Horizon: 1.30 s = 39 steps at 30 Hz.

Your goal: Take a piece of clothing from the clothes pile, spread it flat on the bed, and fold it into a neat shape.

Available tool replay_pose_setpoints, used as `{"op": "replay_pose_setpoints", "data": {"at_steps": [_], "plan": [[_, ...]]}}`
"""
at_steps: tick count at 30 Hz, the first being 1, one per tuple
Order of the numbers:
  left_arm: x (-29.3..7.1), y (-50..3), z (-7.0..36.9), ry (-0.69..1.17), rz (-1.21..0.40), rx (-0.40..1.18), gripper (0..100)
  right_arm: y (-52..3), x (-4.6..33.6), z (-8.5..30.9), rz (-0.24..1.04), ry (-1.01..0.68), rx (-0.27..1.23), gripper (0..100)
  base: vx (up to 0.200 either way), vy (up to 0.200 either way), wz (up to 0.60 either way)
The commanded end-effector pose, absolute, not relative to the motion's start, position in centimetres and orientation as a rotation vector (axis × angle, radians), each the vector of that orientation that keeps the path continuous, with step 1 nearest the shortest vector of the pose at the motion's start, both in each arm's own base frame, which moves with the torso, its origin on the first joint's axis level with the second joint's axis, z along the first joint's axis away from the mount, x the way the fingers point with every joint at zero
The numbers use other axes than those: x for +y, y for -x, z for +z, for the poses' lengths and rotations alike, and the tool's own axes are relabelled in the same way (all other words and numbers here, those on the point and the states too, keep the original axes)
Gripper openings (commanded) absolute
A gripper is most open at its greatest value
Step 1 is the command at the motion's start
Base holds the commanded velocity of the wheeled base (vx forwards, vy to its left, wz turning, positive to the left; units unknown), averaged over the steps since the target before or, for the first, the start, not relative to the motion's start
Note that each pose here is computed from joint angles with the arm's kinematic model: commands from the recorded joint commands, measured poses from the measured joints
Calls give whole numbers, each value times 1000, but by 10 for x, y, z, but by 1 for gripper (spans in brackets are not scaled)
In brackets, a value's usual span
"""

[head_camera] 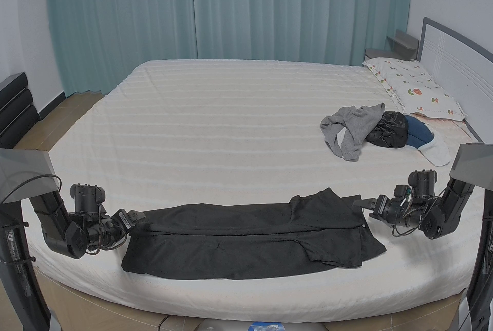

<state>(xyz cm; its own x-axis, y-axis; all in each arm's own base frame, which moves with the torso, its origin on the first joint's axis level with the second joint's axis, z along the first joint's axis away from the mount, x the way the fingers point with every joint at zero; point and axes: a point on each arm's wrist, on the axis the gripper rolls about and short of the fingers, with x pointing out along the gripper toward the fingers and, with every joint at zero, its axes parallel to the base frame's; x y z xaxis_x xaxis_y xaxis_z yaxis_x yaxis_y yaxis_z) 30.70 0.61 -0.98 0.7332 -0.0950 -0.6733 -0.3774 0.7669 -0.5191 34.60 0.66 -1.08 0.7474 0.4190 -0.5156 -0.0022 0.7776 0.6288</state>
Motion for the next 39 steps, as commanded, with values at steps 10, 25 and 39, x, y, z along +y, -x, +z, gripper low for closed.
{"op": "replay_pose_setpoints", "data": {"at_steps": [10,25,39], "plan": [[11,-356,17,744,144,607,100,-386,6,-9,207,-785,696,100,0,0,0],[1,-370,-20,753,150,704,100,-399,2,-19,190,-819,717,100,0,0,0],[11,-377,-24,764,186,676,0,-405,5,-26,207,-831,747,100,0,0,0]]}}
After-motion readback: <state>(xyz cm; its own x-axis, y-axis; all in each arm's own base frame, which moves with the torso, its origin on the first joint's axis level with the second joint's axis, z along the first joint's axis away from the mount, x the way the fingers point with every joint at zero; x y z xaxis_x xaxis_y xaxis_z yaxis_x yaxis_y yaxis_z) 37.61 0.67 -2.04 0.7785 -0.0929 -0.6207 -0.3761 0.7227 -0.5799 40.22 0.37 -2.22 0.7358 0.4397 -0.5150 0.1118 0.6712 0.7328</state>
